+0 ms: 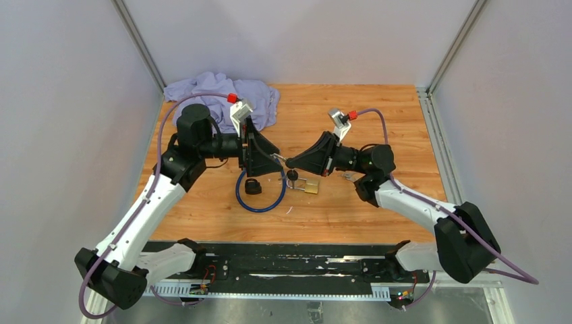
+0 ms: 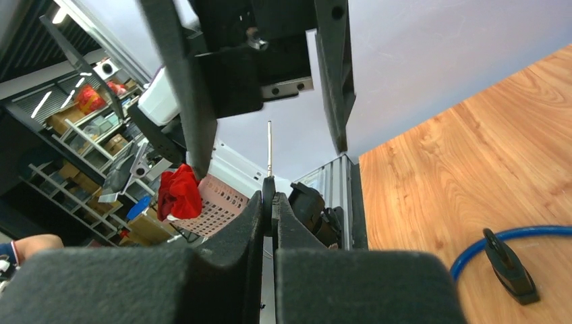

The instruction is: Unlock with the key

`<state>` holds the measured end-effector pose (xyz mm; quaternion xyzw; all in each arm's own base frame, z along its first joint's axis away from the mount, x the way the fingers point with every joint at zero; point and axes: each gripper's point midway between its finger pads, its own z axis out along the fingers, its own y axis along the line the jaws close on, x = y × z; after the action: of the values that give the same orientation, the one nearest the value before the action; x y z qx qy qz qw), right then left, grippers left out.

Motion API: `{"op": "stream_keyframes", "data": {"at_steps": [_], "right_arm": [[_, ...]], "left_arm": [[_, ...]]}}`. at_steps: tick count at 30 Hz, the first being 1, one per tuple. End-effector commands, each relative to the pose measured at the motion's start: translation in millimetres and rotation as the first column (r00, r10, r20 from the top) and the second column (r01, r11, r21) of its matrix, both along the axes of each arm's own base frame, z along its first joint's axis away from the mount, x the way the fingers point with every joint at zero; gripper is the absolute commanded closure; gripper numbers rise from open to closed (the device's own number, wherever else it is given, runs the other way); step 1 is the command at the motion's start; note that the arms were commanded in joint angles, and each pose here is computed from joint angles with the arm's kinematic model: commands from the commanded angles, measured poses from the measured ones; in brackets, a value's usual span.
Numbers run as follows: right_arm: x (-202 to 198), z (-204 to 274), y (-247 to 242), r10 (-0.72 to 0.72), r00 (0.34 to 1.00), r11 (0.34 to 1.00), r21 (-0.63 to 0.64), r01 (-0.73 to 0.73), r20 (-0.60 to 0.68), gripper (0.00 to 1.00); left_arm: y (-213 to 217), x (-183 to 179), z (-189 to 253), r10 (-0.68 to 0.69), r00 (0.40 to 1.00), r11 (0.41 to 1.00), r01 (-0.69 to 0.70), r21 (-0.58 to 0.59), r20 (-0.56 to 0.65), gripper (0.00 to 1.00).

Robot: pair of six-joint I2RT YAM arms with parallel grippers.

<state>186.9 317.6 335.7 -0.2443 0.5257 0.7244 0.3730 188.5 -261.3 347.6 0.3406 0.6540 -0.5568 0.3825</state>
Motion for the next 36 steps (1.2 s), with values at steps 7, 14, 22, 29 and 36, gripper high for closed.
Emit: {"op": "stream_keyframes", "data": {"at_steps": [7,14,22,29,36], "right_arm": [[11,-35,-24,-0.087,0.996,0.969,-0.23,0.086,0.004,0.99],[16,-79,-58,-0.246,0.968,0.852,-0.464,0.244,0.057,0.99],[12,-84,-79,-0.303,0.947,0.807,-0.499,0.315,0.107,1.0],[12,-87,-84,-0.323,0.937,0.789,-0.51,0.342,0.129,0.99],[11,-84,-86,-0.329,0.935,0.788,-0.507,0.351,0.136,0.99]], "left_arm": [[62,23,-83,-0.116,0.941,0.847,-0.073,0.527,0.317,0.02],[101,37,-169,-0.36,0.897,0.605,0.016,0.796,0.256,0.02],[100,72,-220,-0.37,0.906,0.485,0.0,0.874,0.205,0.02],[98,84,-253,-0.308,0.921,0.448,-0.081,0.89,0.239,0.02],[96,94,-275,-0.281,0.929,0.434,-0.099,0.895,0.239,0.04]]}}
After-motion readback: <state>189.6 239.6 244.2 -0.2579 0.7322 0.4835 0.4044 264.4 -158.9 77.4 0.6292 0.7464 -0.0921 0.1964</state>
